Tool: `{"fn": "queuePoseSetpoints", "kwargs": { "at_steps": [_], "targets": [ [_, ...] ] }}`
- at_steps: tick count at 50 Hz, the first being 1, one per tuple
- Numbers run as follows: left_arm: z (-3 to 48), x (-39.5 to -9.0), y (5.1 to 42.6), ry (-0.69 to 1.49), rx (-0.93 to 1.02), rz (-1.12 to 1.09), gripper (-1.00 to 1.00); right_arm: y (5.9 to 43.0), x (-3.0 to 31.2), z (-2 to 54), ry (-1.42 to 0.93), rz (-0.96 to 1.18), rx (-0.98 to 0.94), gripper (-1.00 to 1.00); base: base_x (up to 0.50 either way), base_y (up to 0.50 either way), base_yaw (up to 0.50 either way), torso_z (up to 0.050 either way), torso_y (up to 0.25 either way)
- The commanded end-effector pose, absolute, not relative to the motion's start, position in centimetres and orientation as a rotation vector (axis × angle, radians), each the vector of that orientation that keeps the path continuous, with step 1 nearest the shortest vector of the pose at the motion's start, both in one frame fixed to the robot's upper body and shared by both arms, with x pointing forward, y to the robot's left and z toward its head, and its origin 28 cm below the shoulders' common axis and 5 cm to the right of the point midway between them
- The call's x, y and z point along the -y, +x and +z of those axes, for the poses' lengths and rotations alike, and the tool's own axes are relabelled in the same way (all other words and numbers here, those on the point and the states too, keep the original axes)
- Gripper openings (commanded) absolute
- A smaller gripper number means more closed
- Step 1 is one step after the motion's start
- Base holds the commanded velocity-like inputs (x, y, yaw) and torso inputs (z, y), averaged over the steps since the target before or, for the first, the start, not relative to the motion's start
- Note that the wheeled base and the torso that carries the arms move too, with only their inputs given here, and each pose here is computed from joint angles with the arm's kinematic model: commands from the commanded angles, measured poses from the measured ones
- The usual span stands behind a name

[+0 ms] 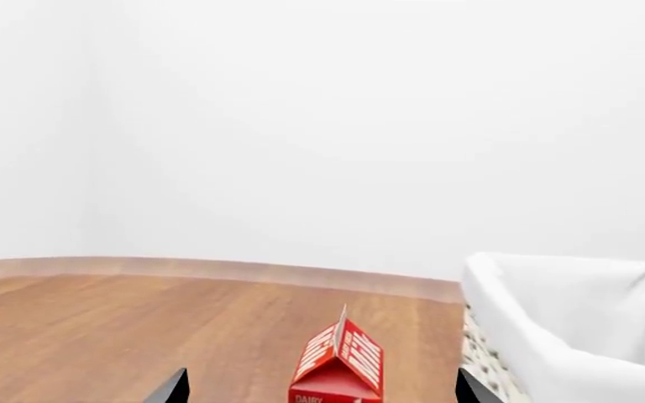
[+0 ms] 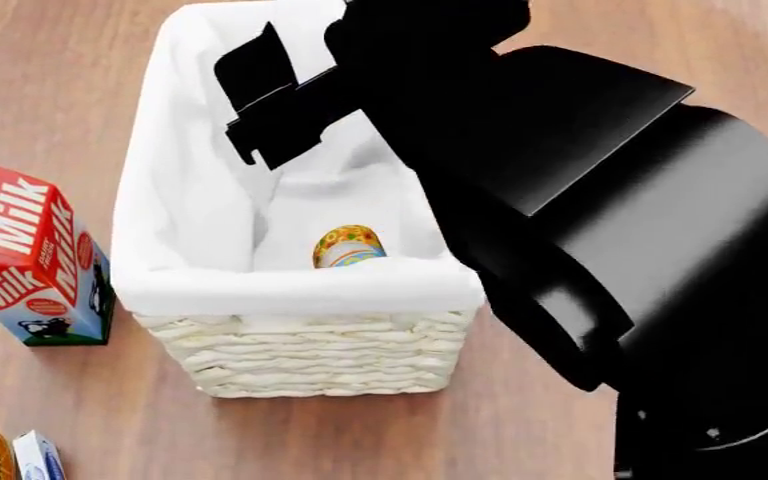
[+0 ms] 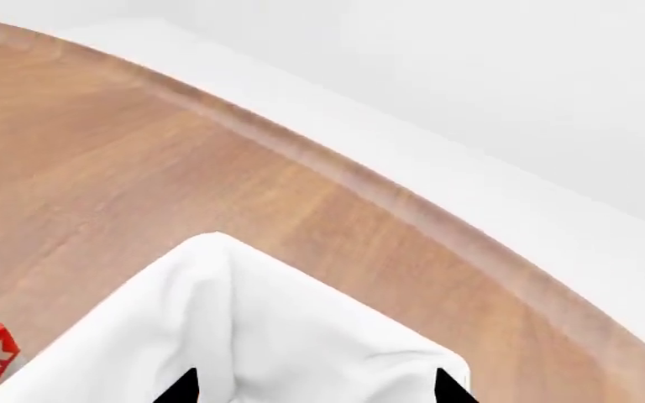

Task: Pick up the alphabet soup, and put it in the basket.

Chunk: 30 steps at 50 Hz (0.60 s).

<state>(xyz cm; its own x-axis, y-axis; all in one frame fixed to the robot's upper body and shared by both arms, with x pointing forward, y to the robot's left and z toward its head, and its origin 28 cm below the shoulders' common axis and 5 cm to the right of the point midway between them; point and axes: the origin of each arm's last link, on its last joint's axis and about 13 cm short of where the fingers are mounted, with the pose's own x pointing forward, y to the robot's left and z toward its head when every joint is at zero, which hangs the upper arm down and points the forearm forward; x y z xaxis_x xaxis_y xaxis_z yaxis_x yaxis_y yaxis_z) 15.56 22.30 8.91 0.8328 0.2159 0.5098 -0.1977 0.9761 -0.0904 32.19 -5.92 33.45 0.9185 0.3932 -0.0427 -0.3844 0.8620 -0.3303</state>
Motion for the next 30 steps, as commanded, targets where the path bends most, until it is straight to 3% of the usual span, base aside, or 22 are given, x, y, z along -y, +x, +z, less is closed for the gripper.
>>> {"fn": "queuePoseSetpoints", "kwargs": {
  "at_steps": [1,8,18,30],
  "targets": [
    [8.9,-22.5,15.6,-0.039,0.547,0.234,1.0,26.2,9.7,33.2,-0.347,0.391,0.278,1.0,0.0,0.0,0.0,0.0,0.0],
    [9.1,-22.7,15.6,-0.047,0.555,0.252,1.0,22.3,13.3,28.3,-0.366,0.2,0.544,1.0,0.0,0.0,0.0,0.0,0.0],
    [9.1,-23.0,15.7,-0.045,0.561,0.272,1.0,18.6,15.9,20.4,-0.135,0.144,0.623,1.0,0.0,0.0,0.0,0.0,0.0],
    [9.5,-23.2,15.3,-0.064,0.597,0.293,1.0,17.0,16.9,14.3,-0.068,-0.017,0.664,1.0,0.0,0.0,0.0,0.0,0.0]
  ]
}}
